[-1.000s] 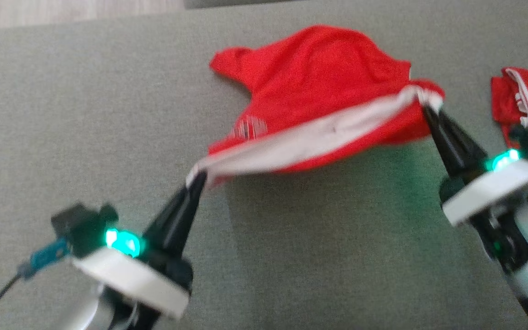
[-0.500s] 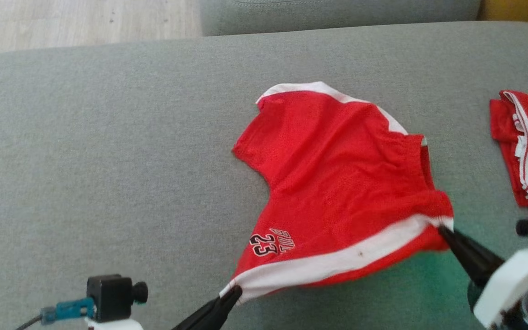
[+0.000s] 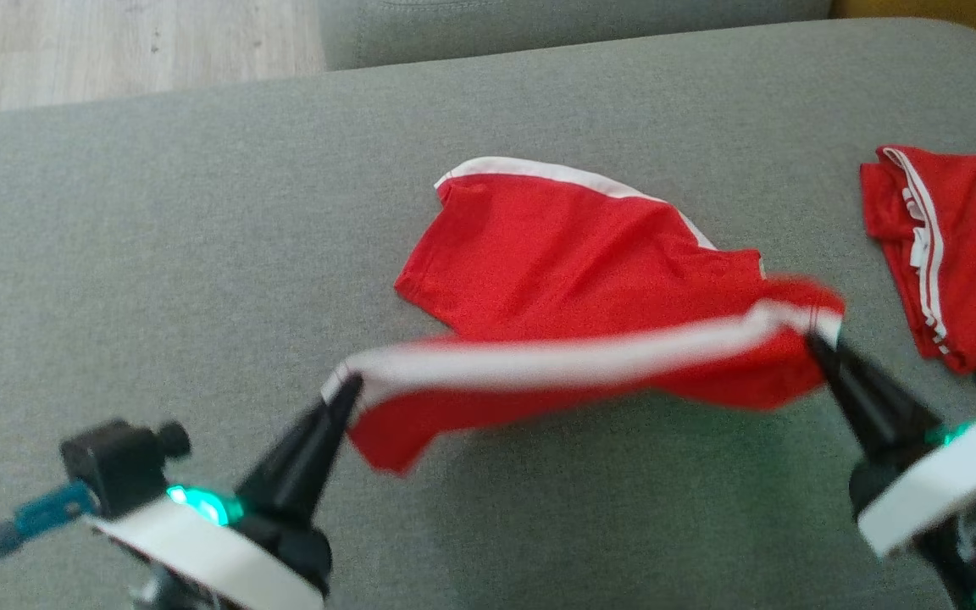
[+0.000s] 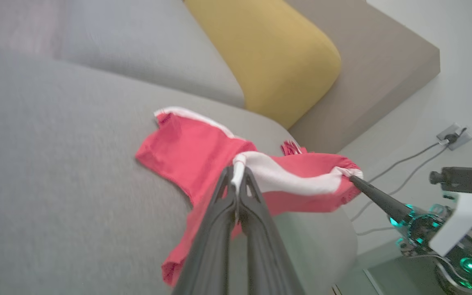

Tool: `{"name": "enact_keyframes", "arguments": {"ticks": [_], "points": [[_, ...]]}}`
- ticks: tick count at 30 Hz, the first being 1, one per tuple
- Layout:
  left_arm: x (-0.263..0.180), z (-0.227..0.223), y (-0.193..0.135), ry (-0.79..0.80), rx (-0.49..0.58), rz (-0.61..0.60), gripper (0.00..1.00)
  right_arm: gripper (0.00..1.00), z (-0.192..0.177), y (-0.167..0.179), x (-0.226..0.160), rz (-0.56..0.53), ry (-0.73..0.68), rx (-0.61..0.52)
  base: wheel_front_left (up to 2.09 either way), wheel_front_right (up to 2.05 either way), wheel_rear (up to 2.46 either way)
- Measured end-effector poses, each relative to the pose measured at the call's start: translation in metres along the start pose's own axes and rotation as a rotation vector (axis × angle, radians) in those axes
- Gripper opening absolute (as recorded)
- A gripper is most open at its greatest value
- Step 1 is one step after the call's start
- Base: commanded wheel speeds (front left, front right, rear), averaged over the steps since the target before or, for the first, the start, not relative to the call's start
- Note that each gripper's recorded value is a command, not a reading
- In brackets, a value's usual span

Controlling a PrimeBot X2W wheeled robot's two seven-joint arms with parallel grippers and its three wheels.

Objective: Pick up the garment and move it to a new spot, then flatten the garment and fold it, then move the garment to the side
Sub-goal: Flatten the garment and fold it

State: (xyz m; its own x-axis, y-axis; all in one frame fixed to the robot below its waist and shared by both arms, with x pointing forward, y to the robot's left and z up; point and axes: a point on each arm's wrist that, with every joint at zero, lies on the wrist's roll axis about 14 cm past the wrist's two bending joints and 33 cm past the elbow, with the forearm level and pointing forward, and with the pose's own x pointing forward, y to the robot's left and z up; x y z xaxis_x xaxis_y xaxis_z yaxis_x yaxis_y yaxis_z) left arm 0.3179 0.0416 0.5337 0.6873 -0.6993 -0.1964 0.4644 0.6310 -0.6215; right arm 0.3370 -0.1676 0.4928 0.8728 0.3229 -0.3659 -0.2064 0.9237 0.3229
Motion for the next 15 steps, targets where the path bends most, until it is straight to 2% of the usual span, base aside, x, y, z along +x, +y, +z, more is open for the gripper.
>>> {"name": "enact_keyframes", "arguments": {"ticks": [3,7,11,15], "points": [[0.006,0.032,0.003,-0.125,0.102,0.006,0.00,0.00,0.043,0.011,0.009,0.037,-0.155,-0.072,0.00,0.00,0.00],[0.003,0.074,-0.011,-0.265,0.191,-0.022,0.00,0.00,0.084,0.027,0.006,0.095,-0.295,-0.151,0.00,0.00,0.00],[-0.011,0.115,-0.033,-0.383,0.274,-0.070,0.00,0.00,0.111,0.042,-0.004,0.136,-0.376,-0.224,0.00,0.00,0.00],[-0.013,0.143,-0.052,-0.430,0.351,-0.126,0.00,0.00,0.136,0.048,-0.005,0.151,-0.422,-0.294,0.00,0.00,0.00]]}}
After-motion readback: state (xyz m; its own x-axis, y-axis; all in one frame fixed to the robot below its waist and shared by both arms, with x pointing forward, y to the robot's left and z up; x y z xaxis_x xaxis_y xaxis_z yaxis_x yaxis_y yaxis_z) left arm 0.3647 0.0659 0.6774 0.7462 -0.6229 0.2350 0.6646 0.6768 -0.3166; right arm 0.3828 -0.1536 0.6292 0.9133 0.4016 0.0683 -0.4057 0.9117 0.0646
